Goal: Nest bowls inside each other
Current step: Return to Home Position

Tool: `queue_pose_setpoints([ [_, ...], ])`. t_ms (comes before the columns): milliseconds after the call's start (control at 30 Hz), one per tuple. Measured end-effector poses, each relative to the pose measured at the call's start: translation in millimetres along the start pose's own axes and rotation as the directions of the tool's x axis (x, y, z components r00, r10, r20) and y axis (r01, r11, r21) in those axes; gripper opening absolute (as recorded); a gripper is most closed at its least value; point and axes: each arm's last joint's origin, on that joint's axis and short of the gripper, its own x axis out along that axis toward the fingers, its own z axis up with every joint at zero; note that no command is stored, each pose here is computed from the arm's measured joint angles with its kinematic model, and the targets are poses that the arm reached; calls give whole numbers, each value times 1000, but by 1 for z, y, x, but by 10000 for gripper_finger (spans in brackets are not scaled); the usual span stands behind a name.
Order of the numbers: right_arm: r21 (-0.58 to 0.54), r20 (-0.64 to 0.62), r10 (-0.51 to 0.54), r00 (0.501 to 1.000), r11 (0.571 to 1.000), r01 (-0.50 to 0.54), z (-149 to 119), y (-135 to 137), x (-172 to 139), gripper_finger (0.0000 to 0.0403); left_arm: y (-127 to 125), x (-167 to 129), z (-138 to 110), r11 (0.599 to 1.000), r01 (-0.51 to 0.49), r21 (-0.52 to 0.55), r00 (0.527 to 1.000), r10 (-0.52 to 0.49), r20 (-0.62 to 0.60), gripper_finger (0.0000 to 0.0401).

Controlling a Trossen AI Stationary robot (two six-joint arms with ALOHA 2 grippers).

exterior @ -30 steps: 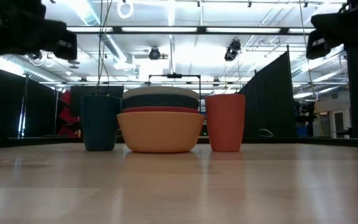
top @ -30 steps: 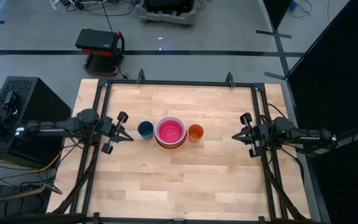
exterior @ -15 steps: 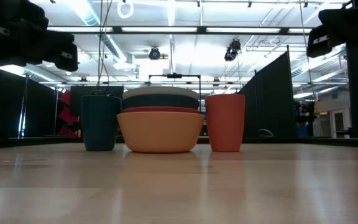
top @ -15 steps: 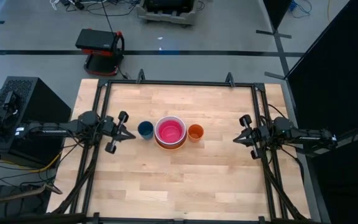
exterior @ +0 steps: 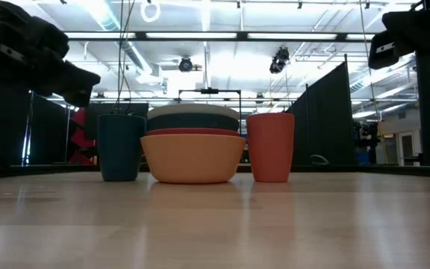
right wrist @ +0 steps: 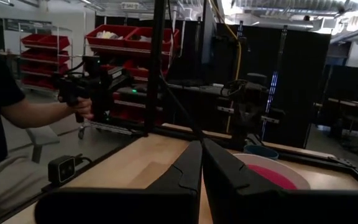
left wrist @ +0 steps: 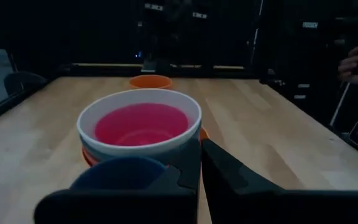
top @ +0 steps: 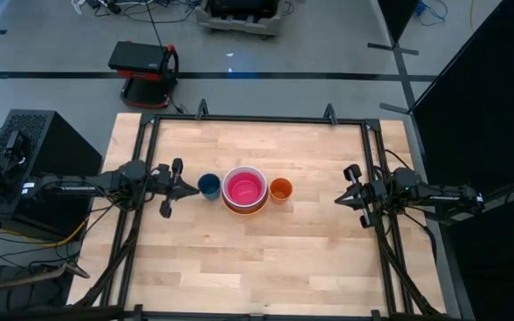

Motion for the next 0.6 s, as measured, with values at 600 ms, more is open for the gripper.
queue_pose_setpoints([
  [600,-2,0,-2,1000,1000,2,0,0,0,0,2,0,5,998,-57,-25,997,58,50,7],
])
